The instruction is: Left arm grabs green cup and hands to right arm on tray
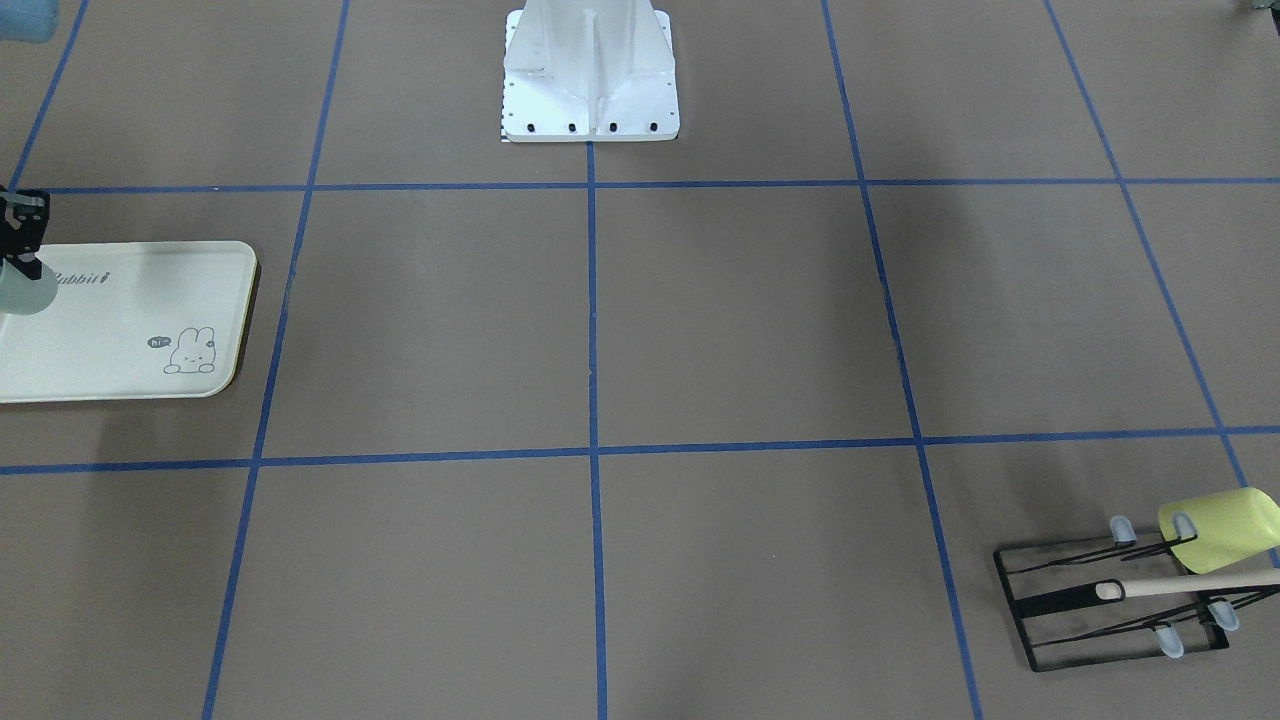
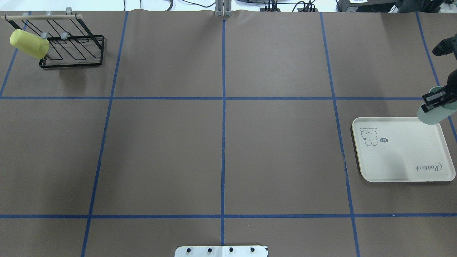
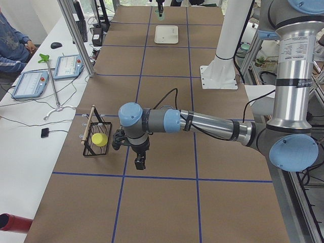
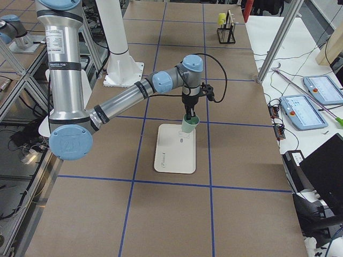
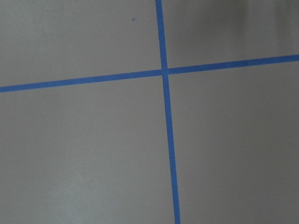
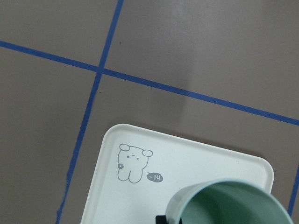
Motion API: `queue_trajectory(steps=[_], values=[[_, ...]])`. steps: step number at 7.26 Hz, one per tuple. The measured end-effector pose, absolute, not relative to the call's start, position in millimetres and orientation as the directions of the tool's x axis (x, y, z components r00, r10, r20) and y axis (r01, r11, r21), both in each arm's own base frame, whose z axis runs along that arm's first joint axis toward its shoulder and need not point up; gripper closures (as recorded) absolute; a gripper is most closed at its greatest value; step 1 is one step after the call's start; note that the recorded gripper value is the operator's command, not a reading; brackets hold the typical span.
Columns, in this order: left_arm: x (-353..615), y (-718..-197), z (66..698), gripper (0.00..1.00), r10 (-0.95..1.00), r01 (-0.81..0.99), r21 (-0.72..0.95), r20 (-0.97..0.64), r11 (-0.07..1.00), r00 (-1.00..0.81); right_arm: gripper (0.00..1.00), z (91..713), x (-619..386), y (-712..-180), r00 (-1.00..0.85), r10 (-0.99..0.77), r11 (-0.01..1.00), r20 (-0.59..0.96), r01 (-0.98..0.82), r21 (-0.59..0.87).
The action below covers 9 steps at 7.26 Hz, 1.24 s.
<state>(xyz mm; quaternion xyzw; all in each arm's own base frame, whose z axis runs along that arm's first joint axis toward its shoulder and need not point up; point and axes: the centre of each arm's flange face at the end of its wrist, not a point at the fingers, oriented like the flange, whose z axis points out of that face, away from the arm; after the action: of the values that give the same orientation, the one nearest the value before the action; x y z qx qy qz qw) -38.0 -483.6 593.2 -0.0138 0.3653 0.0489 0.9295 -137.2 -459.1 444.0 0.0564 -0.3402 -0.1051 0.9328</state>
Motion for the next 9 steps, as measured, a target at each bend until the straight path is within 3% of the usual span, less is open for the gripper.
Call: queue_trajectory(steps=[5, 6, 7, 8, 9], values=[[-35.5, -484.8, 593.5, 0.0, 0.084, -0.104, 0.012, -0.688, 0.994, 0.721, 1.0, 524.8, -199.3, -411.0, 0.751, -0.068, 0.976, 0.657, -0.087, 0.2], [-35.4, -485.0, 594.8, 0.0, 0.084, -0.104, 0.011, -0.688, 0.994, 0.721, 0.95, 534.0, -202.6, -406.5, 0.76, -0.061, 0.976, 0.648, -0.09, 0.198], [-35.4, -485.3, 595.8, 0.0, 0.084, -0.105, 0.011, -0.688, 0.994, 0.721, 0.32, 540.0, -205.9, -403.6, 0.766, -0.06, 0.977, 0.64, -0.087, 0.196], [-35.1, -485.5, 596.3, 0.0, 0.084, -0.106, 0.011, -0.688, 0.994, 0.721, 0.0, 543.9, -210.3, -402.0, 0.771, -0.065, 0.977, 0.634, -0.08, 0.197], [-34.9, -485.7, 596.4, 0.0, 0.084, -0.106, 0.011, -0.688, 0.994, 0.721, 0.0, 544.7, -214.1, -401.9, 0.774, -0.073, 0.976, 0.628, -0.073, 0.204]])
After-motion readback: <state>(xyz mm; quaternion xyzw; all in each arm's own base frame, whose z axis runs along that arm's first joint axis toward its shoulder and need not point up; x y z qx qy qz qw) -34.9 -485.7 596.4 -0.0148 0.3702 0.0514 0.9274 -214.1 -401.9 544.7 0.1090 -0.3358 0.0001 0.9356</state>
